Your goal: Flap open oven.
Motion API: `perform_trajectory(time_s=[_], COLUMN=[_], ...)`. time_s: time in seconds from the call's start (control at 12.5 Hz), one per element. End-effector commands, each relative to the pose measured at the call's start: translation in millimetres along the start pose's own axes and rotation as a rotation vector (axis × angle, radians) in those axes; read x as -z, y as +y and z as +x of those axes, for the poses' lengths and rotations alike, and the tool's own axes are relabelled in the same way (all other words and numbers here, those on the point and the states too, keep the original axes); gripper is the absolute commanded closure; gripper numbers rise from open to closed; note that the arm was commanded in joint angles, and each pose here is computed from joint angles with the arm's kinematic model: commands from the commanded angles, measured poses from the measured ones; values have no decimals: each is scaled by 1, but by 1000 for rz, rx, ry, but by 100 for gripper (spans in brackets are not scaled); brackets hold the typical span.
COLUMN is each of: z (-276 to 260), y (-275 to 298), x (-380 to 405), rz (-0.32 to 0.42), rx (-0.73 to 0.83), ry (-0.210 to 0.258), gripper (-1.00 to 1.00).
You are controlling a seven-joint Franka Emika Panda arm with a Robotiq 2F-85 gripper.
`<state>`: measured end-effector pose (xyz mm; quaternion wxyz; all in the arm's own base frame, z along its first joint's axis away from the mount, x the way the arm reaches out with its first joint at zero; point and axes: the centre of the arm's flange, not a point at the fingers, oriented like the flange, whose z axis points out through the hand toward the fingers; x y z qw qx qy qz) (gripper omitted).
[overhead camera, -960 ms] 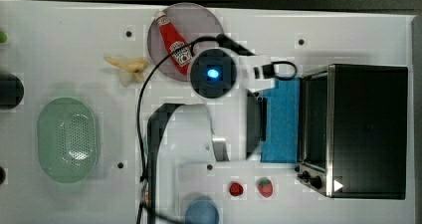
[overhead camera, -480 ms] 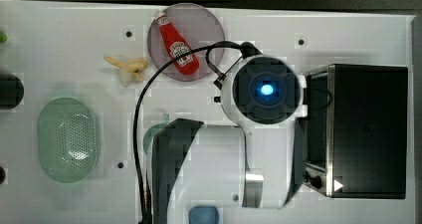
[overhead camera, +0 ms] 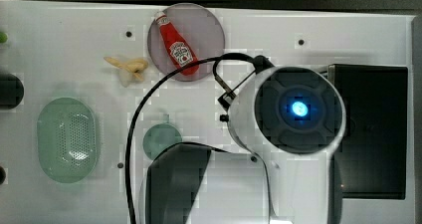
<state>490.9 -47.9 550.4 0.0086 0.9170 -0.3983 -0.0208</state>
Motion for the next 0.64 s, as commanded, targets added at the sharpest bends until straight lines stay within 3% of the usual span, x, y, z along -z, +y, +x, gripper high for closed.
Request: perform_trajectory(time_s=[0.08,0.64], z=[-3,-3], y=[0,-1], x=[15,9], rz=[15,6], rx=[-69,-69], ry=[4,-3], gripper=[65,65])
